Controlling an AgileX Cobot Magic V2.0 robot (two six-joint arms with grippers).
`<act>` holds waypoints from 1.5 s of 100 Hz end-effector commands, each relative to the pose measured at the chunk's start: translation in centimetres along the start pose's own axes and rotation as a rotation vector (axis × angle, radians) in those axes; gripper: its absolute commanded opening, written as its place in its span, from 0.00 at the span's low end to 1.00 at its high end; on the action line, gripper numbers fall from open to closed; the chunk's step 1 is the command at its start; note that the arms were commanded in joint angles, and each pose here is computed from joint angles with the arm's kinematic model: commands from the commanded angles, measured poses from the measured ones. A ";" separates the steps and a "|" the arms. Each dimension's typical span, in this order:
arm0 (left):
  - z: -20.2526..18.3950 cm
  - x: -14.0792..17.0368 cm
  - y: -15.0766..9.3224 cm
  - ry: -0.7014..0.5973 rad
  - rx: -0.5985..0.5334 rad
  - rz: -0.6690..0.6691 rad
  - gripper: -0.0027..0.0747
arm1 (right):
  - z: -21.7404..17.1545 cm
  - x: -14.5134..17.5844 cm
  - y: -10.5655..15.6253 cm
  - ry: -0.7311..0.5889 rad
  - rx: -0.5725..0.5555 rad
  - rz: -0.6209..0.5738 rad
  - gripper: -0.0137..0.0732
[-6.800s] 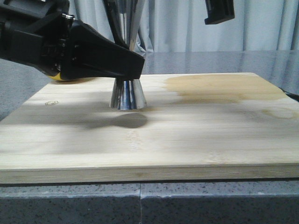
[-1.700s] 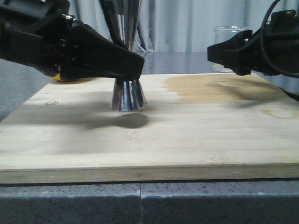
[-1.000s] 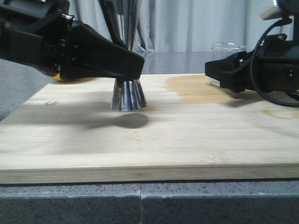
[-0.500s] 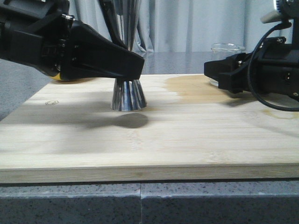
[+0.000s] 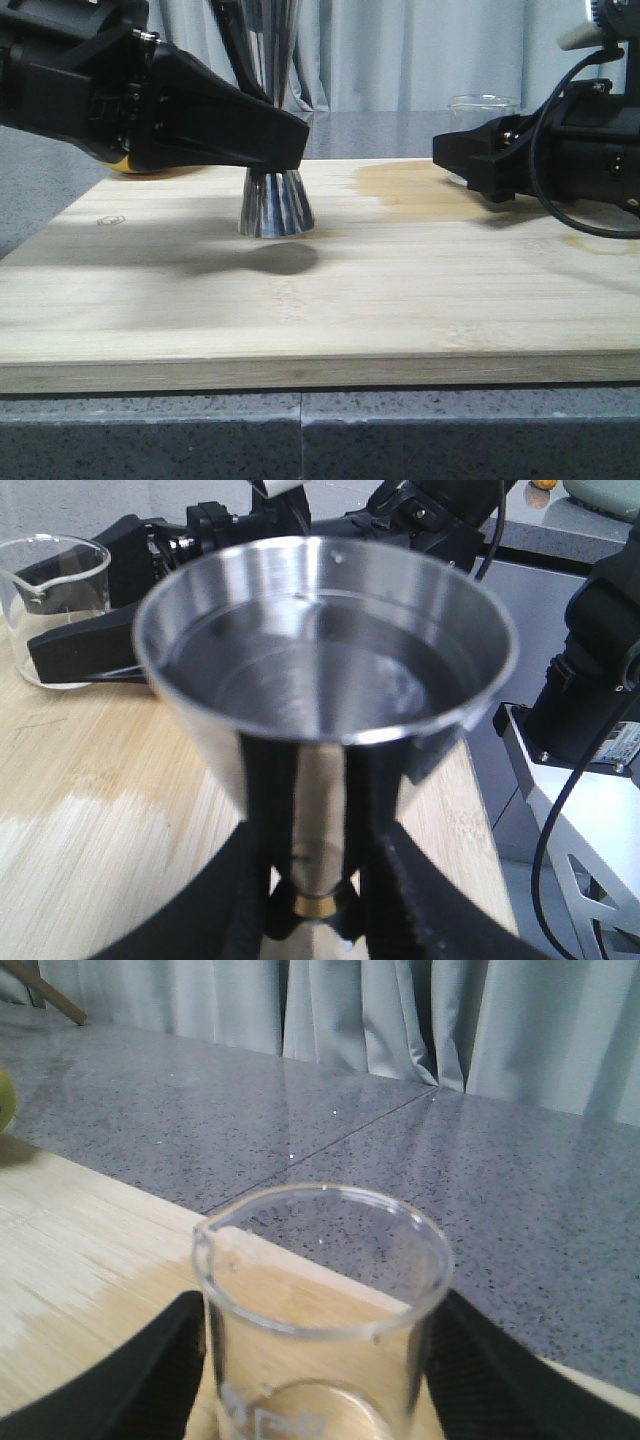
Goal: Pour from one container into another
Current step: 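Lower the beaker onto the board's far corner with the right gripper, then open the right gripper and raise it away from the beaker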
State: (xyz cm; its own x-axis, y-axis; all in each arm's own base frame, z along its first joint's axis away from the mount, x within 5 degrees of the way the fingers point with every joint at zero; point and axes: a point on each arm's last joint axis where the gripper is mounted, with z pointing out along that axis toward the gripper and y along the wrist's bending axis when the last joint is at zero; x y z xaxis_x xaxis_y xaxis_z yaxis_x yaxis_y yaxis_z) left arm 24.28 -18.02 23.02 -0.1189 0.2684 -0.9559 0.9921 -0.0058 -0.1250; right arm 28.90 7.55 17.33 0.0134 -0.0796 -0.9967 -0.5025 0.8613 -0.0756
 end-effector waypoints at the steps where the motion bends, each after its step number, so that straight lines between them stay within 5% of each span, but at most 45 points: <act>1: -0.6 -3.1 -1.9 -0.161 0.147 0.049 0.17 | 0.0 -2.4 -0.3 -0.167 0.008 -0.013 0.67; 150: -0.6 -3.1 -1.9 -0.161 0.147 0.047 0.17 | -1.0 -4.6 0.0 -0.102 -0.009 0.020 0.74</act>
State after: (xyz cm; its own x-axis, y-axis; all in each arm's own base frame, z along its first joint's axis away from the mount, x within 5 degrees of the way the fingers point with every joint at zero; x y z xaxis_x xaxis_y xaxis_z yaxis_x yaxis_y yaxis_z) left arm 24.28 -18.02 23.02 -0.1189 0.2684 -0.9559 0.9921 -0.0058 -0.1250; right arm 27.99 7.58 19.70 -0.0196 -0.0681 -0.9975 -0.5202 0.8527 -0.0479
